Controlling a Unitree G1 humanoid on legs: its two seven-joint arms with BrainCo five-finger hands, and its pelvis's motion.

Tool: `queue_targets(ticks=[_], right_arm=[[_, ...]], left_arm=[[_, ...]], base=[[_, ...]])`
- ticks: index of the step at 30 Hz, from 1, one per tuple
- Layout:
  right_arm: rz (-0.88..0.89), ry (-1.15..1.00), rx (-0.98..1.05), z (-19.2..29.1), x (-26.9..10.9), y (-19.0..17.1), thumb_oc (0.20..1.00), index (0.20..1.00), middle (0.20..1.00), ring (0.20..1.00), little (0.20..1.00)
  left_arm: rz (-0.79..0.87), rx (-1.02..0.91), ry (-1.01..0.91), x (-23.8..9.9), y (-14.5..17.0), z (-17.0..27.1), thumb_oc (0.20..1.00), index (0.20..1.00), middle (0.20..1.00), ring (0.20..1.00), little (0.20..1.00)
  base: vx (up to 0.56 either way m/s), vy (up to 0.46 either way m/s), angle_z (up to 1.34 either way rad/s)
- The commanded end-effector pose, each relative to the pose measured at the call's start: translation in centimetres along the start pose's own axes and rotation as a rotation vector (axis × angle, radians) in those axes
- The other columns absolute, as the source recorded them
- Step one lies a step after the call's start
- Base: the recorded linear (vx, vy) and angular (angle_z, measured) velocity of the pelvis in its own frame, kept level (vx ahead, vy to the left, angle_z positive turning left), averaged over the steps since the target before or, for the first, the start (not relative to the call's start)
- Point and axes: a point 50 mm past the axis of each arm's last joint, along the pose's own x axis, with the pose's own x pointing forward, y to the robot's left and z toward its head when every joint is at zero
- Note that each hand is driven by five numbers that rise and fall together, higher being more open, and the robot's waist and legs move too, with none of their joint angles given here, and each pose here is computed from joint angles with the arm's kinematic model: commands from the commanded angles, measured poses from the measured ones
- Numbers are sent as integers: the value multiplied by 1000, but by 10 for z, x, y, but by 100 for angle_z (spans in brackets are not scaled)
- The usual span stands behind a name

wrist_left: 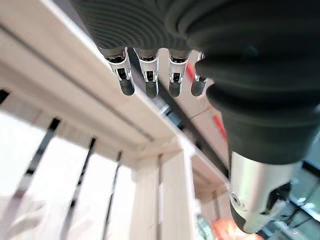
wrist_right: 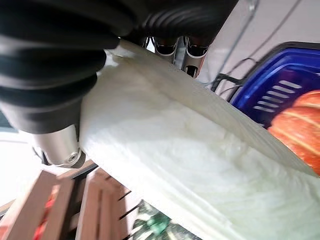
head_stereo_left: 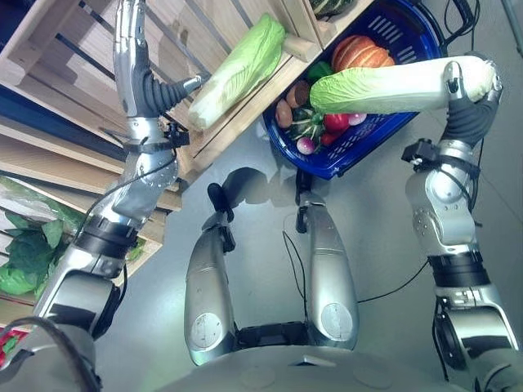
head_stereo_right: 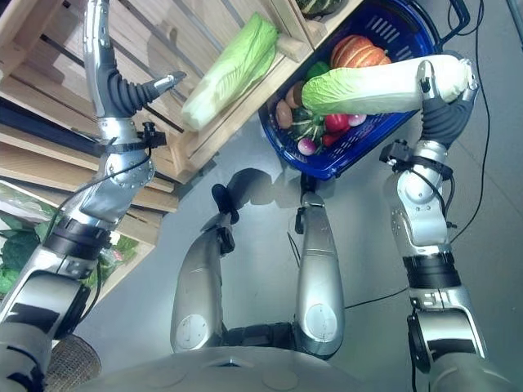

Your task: Pick up fruits and vegetables into the basket

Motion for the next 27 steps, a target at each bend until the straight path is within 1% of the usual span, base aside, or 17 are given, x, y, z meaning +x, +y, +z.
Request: queue_targets(ticks=[1, 9, 14, 17, 22, 27], right_arm=[[8, -90, 45, 24, 12, 6, 200, 200, 200, 200, 200], [13, -36, -63, 19, 35, 13, 200, 200, 200, 200, 200], [18, 7, -186, 15, 52, 17, 200, 200, 200, 200, 200], [29, 84, -276, 5, 64, 20, 200, 200, 200, 200, 200], [20, 220, -447, -15, 79, 19, 200, 200, 200, 200, 200], [32, 287, -515, -20, 91, 22, 200, 200, 200, 200, 200]], left_arm=[[11, -75, 76, 6, -9, 1, 1000, 1000, 1000, 1000, 1000], [-48, -71, 213, 10, -27, -13, 1000, 1000, 1000, 1000, 1000], [-106, -77, 348, 3, -40, -29, 1000, 1000, 1000, 1000, 1000], [-153, -59, 432, -4, -50, -40, 1000, 1000, 1000, 1000, 1000], [-202, -54, 503, -3, -58, -49, 1000, 1000, 1000, 1000, 1000], [-230, -63, 515, 5, -62, -48, 1000, 1000, 1000, 1000, 1000]], base=[[16, 12, -5], [18, 11, -3], [2, 1, -2], [50, 1, 1], [14, -1, 1], [-2, -2, 1]])
